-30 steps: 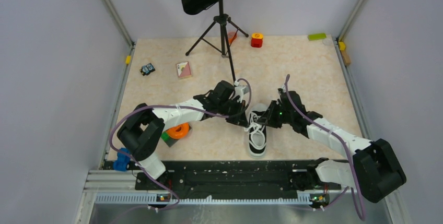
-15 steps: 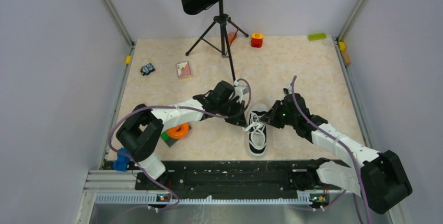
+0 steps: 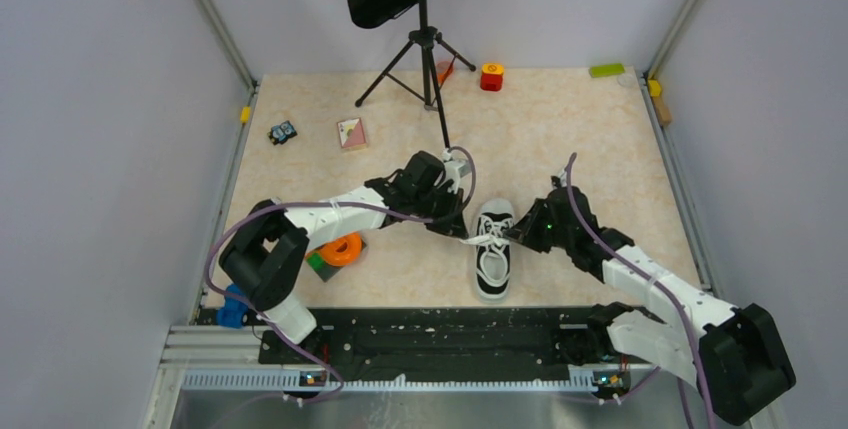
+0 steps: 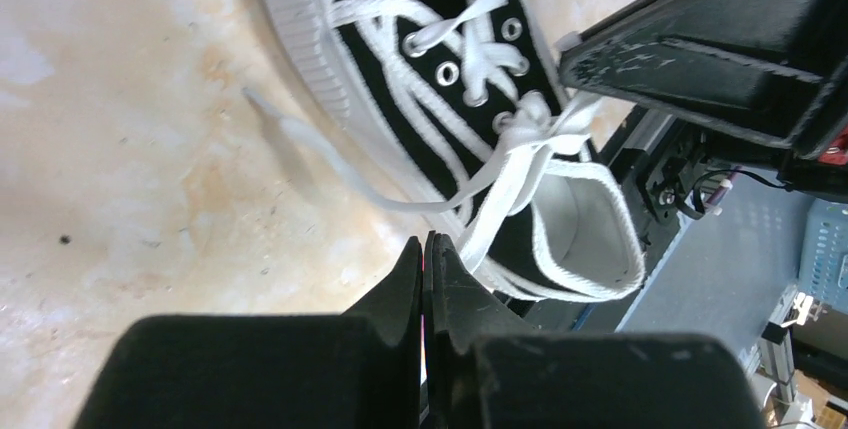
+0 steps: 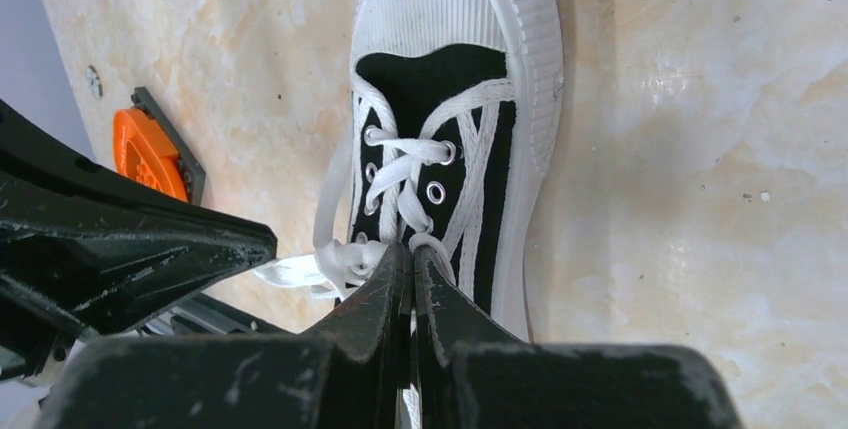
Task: Tie the shoes
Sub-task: Tie the shoelace on the shoe.
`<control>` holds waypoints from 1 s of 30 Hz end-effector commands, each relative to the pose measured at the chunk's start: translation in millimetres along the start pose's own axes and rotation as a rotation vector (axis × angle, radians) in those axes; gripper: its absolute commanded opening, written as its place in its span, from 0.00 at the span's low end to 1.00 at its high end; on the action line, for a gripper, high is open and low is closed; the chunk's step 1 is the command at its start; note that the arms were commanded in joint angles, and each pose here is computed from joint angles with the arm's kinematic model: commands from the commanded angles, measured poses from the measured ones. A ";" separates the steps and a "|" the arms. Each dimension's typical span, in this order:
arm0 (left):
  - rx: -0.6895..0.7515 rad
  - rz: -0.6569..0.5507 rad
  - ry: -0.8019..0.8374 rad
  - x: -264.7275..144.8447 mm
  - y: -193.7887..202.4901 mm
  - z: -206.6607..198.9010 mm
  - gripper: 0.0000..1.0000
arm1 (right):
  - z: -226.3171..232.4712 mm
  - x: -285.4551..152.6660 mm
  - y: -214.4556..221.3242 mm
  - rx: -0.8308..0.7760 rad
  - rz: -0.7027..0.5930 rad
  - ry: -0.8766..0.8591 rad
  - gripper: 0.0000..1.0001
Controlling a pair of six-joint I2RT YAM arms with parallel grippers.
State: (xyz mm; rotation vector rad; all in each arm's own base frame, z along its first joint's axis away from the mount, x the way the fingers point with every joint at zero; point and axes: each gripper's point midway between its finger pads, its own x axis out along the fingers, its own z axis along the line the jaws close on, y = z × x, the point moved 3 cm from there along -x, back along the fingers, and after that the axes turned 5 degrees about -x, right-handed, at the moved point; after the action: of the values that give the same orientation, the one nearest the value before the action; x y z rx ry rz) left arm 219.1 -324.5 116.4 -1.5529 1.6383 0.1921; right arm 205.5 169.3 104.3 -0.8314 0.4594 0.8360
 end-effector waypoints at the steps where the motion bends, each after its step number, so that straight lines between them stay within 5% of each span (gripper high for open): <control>1: 0.004 -0.050 -0.011 -16.6 -5.4 7.4 0.00 | -1.0 -3.2 -0.9 0.000 -0.024 0.008 0.00; 20: -0.003 -0.039 -0.033 -30.5 3.5 26.3 0.00 | -14.3 -4.2 8.1 0.002 -0.013 0.045 0.00; 30: 0.057 0.052 0.084 -19.1 11.0 -0.1 0.00 | 8.7 -0.1 -4.4 -0.012 -0.032 -0.047 0.00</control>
State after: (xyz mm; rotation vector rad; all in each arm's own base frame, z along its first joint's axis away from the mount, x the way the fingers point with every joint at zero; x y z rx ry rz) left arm 211.8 -295.7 113.8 -1.5416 1.6812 0.1790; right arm 199.4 164.0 96.4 -0.8353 0.4774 0.8270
